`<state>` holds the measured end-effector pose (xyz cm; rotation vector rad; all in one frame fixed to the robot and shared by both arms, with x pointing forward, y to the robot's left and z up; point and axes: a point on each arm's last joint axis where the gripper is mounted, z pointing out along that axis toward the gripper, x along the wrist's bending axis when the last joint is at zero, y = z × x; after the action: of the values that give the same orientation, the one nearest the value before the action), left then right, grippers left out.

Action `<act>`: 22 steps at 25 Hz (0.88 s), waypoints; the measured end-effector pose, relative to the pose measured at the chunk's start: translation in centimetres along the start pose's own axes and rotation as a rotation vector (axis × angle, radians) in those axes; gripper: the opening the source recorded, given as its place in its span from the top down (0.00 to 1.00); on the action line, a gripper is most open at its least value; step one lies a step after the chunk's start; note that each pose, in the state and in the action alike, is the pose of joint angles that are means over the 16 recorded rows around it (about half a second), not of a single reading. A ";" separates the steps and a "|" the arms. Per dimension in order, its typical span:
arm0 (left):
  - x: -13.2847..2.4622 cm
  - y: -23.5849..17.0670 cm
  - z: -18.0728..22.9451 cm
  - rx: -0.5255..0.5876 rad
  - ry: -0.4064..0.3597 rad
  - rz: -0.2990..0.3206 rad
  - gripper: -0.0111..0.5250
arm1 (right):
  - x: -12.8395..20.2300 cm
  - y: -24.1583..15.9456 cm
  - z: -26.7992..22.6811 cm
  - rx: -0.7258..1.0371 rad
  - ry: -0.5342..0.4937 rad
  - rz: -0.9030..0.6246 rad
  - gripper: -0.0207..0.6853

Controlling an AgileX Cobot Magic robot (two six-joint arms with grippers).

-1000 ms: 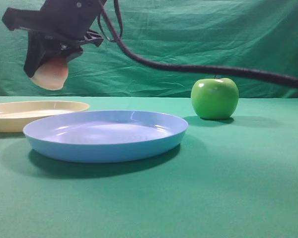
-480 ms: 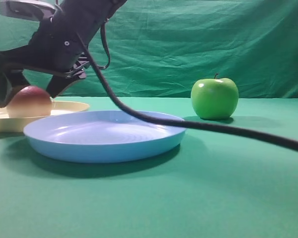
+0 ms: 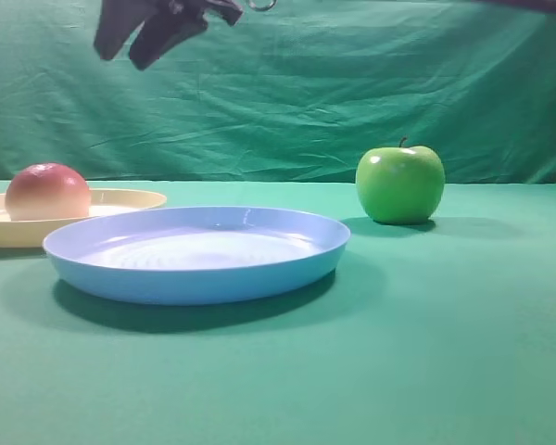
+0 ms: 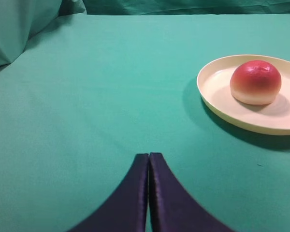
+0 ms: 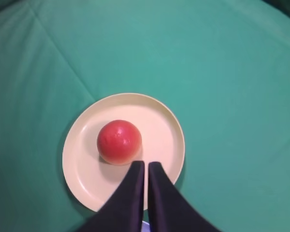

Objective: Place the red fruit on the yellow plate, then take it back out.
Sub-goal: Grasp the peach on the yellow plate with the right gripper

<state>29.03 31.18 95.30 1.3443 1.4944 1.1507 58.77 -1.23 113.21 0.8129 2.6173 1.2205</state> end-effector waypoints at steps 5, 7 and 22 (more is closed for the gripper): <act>0.0 0.0 0.0 0.000 0.000 0.000 0.98 | 1.2 0.1 -5.7 -0.050 -0.039 0.038 0.97; 0.0 0.0 0.0 0.000 0.000 0.000 0.98 | 2.0 -0.4 -7.7 -0.072 -0.056 0.047 0.97; 0.0 0.0 0.0 0.000 0.000 0.000 0.98 | 6.6 -9.7 -19.5 -0.181 -0.271 0.144 0.97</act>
<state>29.03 31.18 95.30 1.3443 1.4944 1.1507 42.48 -15.85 119.46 1.0628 2.2327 1.2593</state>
